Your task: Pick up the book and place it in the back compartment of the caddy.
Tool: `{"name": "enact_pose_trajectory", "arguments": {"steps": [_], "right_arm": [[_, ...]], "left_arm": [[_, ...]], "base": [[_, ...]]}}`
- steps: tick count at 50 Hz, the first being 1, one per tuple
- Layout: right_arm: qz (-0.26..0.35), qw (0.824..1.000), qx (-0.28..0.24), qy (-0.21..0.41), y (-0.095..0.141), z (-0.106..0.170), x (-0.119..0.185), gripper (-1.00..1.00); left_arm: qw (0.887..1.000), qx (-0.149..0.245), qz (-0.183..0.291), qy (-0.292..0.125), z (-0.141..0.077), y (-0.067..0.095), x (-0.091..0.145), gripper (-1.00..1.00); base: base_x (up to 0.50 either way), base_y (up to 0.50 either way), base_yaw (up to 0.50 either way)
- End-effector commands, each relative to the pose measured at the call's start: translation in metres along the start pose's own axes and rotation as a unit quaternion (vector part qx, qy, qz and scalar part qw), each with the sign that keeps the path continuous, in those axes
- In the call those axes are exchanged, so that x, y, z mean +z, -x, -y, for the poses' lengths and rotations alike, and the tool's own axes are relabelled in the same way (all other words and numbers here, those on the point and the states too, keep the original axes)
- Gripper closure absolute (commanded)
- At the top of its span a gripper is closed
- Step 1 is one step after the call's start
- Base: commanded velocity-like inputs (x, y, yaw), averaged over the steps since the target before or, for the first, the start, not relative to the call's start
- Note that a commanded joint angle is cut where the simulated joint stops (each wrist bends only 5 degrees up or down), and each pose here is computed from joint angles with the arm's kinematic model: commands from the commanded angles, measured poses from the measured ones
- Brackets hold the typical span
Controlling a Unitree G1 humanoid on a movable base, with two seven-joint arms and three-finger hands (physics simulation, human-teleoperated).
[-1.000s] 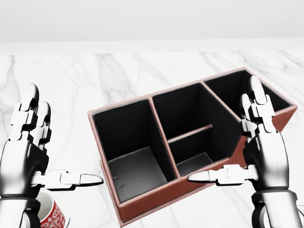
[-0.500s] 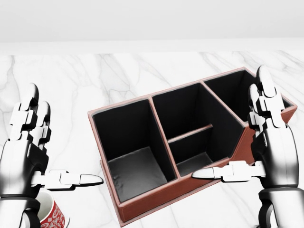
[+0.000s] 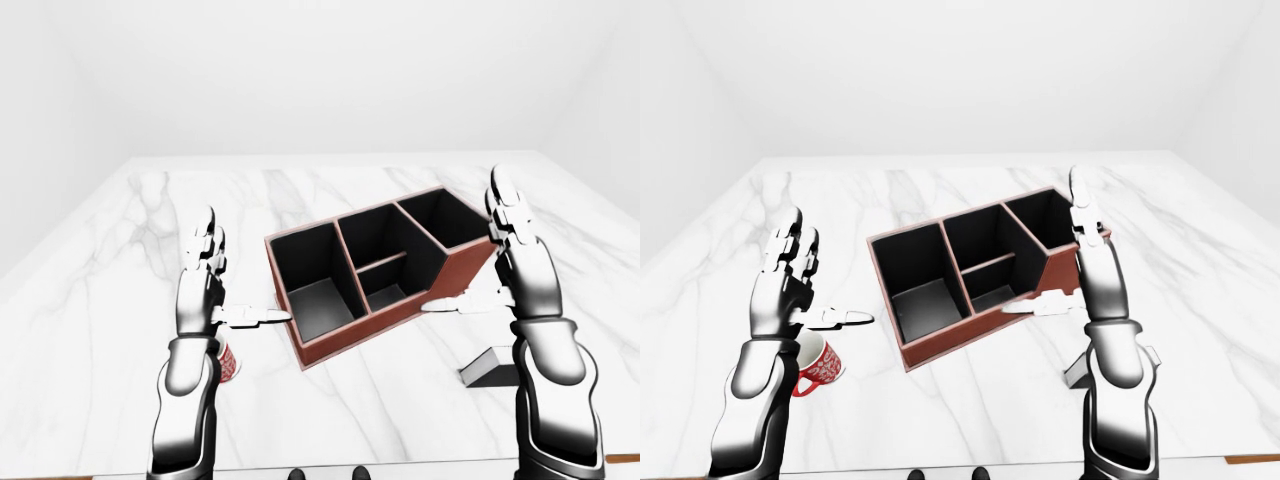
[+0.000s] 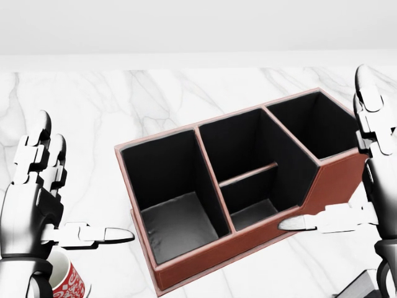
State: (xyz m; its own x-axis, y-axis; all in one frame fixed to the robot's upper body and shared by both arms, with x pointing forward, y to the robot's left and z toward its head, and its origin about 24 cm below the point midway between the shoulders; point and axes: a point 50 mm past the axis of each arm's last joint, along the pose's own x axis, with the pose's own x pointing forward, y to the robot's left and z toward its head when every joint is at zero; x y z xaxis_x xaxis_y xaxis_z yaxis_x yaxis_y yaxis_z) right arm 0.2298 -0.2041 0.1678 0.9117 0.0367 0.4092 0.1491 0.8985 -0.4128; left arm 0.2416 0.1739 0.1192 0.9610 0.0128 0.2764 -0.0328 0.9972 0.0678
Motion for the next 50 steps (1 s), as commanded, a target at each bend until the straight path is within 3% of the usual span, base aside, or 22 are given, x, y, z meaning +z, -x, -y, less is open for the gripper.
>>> {"name": "enact_pose_trajectory", "arguments": {"steps": [1, 16, 17, 50], "right_arm": [[0.001, 0.997, 0.014, 0.076, 0.001, 0.017, 0.006, -1.00], [-0.014, 0.982, 0.053, 0.180, 0.004, 0.032, 0.014, -1.00], [-0.025, 0.973, 0.054, 0.221, 0.009, 0.043, 0.018, -1.00], [-0.083, 0.960, 0.054, 0.261, 0.016, 0.057, 0.006, -1.00]], "left_arm": [[1.000, 0.002, -0.001, -0.002, -0.001, 0.000, 0.000, -1.00], [1.000, 0.001, -0.013, -0.002, 0.000, -0.001, -0.006, -1.00], [1.000, 0.001, -0.010, -0.003, 0.000, -0.001, -0.005, -1.00], [1.000, 0.001, -0.011, -0.004, -0.001, -0.001, -0.005, -1.00]], "base": [[0.00, 0.00, 0.00], [0.00, 0.00, 0.00], [0.00, 0.00, 0.00], [0.00, 0.00, 0.00]]}}
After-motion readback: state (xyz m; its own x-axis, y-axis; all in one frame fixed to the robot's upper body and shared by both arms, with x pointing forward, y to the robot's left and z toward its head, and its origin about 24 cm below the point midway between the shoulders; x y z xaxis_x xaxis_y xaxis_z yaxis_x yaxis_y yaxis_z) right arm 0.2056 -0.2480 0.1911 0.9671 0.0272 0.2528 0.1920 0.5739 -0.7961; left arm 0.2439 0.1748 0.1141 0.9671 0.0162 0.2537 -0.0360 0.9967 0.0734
